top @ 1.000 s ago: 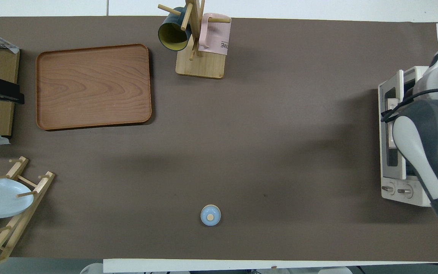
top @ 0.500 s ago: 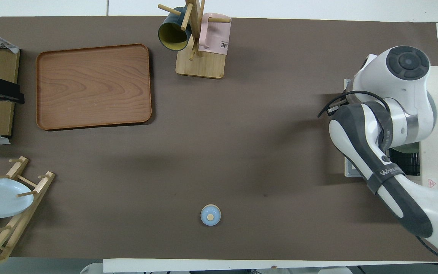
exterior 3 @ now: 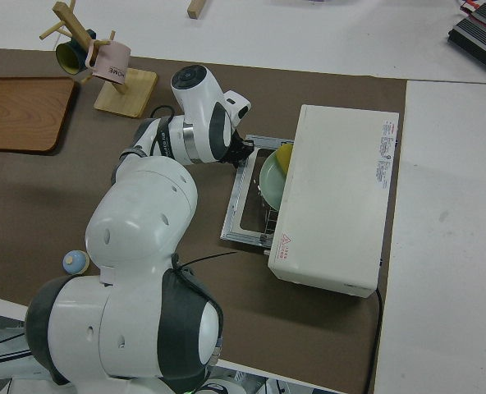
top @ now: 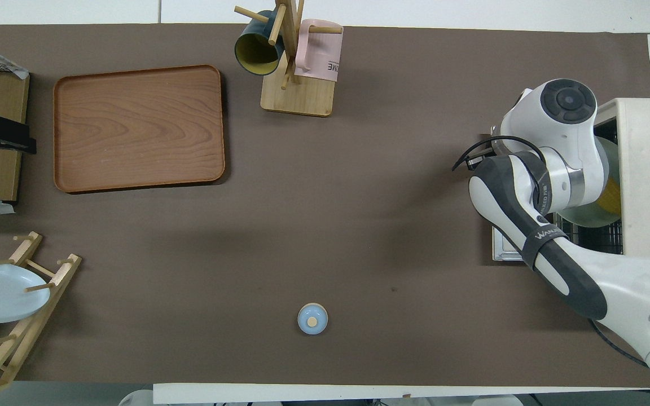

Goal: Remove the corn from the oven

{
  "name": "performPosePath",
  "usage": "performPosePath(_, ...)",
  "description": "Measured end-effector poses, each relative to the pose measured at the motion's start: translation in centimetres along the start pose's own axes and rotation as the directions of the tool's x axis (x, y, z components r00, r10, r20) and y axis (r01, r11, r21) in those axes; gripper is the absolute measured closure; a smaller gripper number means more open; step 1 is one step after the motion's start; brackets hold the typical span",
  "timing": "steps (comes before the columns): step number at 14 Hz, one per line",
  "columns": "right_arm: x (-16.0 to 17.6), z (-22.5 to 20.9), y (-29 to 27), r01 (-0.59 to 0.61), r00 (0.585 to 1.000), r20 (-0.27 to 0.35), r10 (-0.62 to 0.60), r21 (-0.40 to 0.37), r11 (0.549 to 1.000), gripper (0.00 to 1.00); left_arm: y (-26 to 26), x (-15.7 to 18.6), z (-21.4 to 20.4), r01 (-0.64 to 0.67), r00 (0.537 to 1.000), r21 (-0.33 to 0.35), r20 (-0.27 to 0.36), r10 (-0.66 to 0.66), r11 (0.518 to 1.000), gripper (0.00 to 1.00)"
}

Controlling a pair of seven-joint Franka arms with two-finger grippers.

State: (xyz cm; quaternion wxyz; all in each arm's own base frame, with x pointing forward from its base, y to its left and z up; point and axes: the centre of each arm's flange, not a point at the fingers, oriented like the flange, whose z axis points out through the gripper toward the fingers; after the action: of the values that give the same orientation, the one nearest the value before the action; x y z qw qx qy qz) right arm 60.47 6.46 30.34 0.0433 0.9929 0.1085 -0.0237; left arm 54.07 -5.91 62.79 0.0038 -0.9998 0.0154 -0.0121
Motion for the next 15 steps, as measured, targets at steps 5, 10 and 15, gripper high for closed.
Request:
performPosePath(5, 1.5, -3.5, -5.5, -0.050, 0.998, -0.029, 0.050, 0.014, 0.999, 0.85, 0.0, 0.0, 0.0, 0.000, 1.000, 0.000, 0.000, 0.000, 1.000, 0.00)
performPosePath(10, -1.2, -8.5, 1.3, -0.163, 0.984, 0.075, 0.163, -0.012, 0.987, 0.34, 0.0, 0.0, 0.0, 0.000, 1.000, 0.000, 0.000, 0.000, 1.000, 0.00)
performPosePath(15, -3.2, -7.6, 5.8, -0.237, 0.957, 0.166, 0.237, -0.019, 0.971, 0.37, 0.0, 0.0, 0.0, 0.000, 1.000, 0.000, 0.000, 0.000, 1.000, 0.00)
